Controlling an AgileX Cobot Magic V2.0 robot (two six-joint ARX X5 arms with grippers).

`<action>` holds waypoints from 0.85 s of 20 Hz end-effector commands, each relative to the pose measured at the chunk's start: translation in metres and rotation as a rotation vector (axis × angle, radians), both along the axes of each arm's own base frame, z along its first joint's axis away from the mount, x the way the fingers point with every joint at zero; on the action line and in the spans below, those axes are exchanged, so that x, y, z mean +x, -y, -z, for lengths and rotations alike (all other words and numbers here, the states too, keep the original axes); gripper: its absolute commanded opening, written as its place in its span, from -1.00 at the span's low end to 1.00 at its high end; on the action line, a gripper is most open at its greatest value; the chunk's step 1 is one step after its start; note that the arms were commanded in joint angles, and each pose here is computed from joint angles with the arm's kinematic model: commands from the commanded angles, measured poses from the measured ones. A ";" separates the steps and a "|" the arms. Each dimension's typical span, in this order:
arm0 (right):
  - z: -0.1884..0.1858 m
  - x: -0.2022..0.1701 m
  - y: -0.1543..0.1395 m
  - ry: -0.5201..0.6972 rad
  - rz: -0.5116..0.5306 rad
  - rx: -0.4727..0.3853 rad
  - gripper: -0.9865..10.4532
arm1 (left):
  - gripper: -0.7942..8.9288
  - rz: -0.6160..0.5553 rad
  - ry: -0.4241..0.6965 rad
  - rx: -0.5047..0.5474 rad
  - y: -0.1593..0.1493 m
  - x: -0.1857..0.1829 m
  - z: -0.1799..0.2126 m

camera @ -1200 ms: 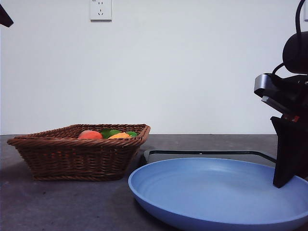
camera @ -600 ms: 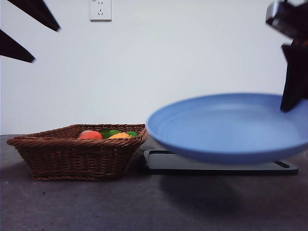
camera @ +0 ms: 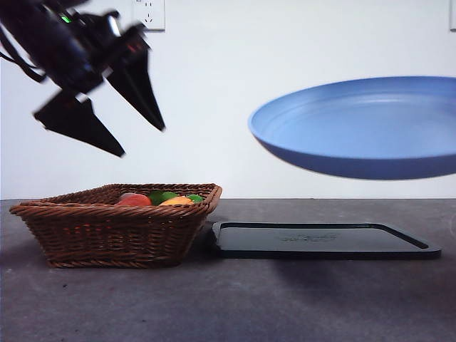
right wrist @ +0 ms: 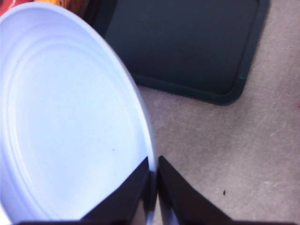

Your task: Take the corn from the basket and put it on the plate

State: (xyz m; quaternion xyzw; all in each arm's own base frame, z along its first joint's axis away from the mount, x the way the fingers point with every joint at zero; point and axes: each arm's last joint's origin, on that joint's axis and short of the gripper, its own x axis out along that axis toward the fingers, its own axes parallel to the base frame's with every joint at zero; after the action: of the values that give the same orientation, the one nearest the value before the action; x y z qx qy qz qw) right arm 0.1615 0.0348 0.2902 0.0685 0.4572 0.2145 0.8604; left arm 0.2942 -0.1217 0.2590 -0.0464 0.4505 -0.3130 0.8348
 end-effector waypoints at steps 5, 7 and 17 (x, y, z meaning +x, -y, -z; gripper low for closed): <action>-0.008 -0.004 0.000 0.032 -0.010 0.002 -0.83 | -0.03 0.033 -0.046 0.051 0.025 0.036 0.033; -0.008 -0.004 0.000 0.032 -0.010 0.003 -0.83 | -0.03 0.043 -0.056 0.056 0.031 0.039 0.042; -0.008 -0.004 0.000 0.031 -0.011 0.002 -0.83 | -0.03 0.062 -0.078 0.065 0.042 0.046 0.065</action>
State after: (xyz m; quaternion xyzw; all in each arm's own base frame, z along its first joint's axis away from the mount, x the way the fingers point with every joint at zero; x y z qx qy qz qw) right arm 0.1562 0.0340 0.2920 0.0686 0.4570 0.2147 0.8604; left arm 0.3349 -0.1593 0.1982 -0.0239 0.4953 -0.3156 0.8090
